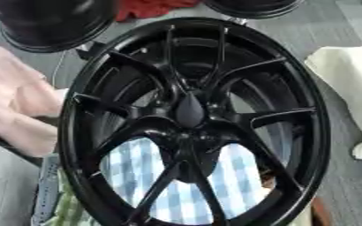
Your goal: Pull the pin out of the wheel hub.
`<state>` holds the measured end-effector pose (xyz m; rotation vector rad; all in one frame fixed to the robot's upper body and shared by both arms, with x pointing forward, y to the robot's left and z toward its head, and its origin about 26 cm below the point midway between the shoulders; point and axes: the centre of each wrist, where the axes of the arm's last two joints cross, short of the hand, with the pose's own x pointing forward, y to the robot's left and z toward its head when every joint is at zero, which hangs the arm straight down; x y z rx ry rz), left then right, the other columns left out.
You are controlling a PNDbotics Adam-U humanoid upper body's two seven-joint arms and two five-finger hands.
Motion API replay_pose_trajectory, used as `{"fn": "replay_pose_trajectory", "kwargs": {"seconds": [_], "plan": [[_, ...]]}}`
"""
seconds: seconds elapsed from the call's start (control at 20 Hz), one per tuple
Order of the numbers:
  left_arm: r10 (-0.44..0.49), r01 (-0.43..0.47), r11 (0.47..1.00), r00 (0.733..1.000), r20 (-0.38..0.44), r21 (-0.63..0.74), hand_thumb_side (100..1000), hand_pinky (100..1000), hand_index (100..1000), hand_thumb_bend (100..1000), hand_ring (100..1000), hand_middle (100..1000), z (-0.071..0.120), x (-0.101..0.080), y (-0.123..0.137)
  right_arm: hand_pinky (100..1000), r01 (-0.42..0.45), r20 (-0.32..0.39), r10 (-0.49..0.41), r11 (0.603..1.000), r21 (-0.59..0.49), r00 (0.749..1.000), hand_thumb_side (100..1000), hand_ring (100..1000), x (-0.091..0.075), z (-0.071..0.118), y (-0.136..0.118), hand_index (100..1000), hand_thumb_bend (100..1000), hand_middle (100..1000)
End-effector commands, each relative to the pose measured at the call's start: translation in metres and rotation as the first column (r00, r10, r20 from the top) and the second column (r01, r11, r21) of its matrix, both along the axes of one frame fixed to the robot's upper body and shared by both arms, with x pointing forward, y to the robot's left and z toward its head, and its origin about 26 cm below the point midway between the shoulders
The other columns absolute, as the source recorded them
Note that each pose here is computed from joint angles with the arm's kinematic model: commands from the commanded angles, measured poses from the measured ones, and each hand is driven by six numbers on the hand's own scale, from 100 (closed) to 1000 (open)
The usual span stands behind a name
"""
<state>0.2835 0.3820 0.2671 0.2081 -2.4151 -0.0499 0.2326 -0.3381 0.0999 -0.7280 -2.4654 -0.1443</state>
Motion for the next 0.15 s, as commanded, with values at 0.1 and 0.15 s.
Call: {"fn": "replay_pose_trajectory", "kwargs": {"seconds": [0.1,0.15], "plan": [[-0.017,0.019,0.998,0.999,0.045,-0.052,671,846,769,100,642,666,-0.0005,-0.0089,-0.0152,797,-0.004,0.022,0.005,1.000,-0.024,1.000,311,713,-0.0008,0.0069,-0.0041,667,100,656],[-0.018,0.021,0.998,0.999,0.045,-0.063,678,847,769,100,644,666,-0.0034,-0.0087,-0.0163,796,-0.005,0.023,0.005,1.000,-0.024,1.000,308,713,-0.0007,0.0070,-0.0040,667,100,656]]}}
